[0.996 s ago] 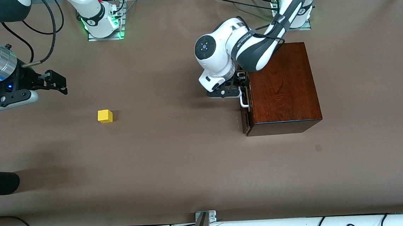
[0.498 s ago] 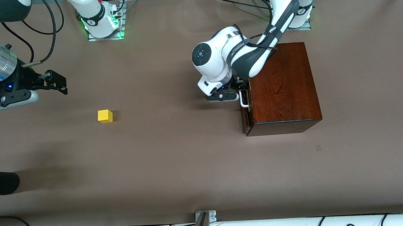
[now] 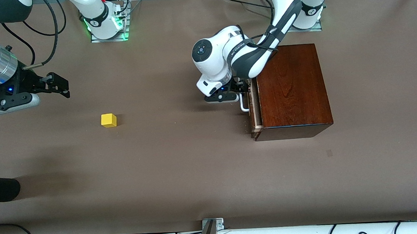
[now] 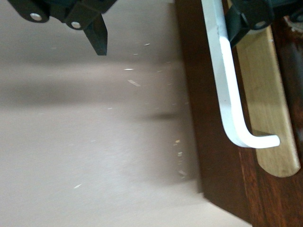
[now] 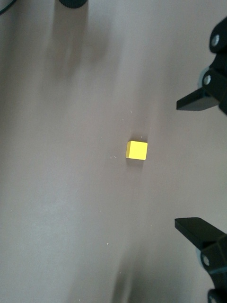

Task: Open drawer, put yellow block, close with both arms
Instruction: 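Pull the drawer handle outward with the left gripper to open it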

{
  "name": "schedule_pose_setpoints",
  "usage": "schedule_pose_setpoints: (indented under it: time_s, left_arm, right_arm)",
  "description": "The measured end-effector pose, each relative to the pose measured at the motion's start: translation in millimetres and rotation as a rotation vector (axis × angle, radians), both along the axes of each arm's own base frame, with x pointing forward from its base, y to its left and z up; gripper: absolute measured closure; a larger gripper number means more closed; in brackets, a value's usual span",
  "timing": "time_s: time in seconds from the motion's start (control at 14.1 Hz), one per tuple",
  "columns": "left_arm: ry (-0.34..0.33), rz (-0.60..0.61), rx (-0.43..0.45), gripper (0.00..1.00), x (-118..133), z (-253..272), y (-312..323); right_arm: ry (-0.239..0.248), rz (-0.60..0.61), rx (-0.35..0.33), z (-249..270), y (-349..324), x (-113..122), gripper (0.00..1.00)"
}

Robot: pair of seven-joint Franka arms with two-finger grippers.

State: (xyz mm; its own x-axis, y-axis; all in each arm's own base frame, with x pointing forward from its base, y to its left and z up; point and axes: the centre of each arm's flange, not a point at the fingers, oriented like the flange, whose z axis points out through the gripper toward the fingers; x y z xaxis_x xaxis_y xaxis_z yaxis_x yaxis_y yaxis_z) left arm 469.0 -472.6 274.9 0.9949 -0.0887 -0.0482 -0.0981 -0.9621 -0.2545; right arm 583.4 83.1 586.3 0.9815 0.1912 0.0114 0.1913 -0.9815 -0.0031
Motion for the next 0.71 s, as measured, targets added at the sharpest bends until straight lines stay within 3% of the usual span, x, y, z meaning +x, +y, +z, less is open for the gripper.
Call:
schedule_pose_setpoints:
  time_s: [0.36,0.71]
  left_arm:
    - [-0.024,-0.012,-0.05,0.0,-3.9,0.1,-27.0]
    - [-0.032,0.037,-0.029,0.0,-0.2,-4.1,-33.6]
  right_arm:
    - [-0.002,0.002,0.0,-0.1,0.9,0.3,0.0]
    - [-0.02,0.0,0.008,-4.6,2.4,6.5,0.0]
